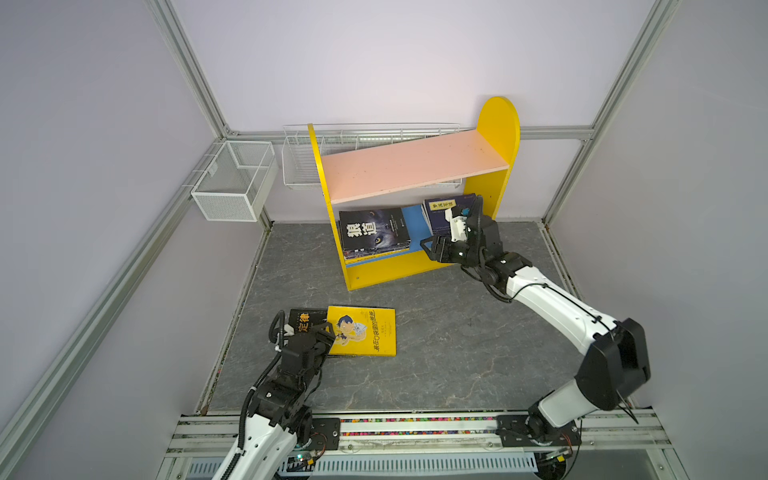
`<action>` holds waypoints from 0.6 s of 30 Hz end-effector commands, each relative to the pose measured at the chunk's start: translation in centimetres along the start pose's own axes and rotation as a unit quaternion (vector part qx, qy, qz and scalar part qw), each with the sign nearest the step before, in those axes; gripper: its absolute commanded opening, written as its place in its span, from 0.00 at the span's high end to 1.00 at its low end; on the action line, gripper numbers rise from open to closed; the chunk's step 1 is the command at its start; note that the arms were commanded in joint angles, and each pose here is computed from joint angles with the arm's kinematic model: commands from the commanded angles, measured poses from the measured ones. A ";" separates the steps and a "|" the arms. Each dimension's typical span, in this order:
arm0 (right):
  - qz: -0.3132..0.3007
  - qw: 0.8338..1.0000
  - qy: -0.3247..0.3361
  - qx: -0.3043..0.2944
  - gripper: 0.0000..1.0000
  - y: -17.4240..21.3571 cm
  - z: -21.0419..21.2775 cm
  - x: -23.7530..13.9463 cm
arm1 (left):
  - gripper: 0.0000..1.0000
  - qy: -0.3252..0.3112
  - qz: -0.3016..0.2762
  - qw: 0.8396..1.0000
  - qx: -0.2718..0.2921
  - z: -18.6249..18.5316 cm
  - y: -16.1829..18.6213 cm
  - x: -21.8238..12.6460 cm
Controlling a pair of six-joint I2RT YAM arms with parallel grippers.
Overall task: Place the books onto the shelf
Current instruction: 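Release the book and reach the right gripper down to the yellow cartoon book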
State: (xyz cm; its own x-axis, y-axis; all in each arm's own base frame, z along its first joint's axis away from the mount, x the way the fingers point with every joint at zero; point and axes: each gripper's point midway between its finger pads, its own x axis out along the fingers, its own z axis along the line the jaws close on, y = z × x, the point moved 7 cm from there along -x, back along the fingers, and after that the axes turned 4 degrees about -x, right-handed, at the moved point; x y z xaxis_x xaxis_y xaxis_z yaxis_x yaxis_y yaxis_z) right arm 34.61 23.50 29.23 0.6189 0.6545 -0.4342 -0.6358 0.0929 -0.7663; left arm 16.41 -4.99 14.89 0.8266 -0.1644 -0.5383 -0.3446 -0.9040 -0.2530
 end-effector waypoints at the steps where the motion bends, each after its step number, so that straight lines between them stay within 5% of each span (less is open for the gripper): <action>1: 0.134 0.991 -0.024 0.002 0.35 7.8 0.0 2.2 | 0.33 -0.017 -0.028 0.999 0.029 -0.4 -0.9 -1.0; 8: 0.377 0.920 -0.109 0.005 0.35 18.4 1.3 4.8 | 0.31 -0.084 0.001 0.994 0.067 0.6 -0.7 0.1; 18: 0.480 0.855 -0.188 0.055 0.36 22.4 2.4 8.2 | 0.33 -0.107 0.041 0.986 0.124 1.1 -0.6 2.3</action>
State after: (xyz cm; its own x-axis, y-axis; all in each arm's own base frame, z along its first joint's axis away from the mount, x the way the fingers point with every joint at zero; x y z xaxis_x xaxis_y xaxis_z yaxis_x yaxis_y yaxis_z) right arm 25.43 31.81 9.25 -0.2885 0.6490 -0.7040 -0.8554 -0.5050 -0.1151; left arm 17.40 -4.08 12.35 0.6700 -0.0934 -0.7364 -0.4900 -0.8008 -0.3442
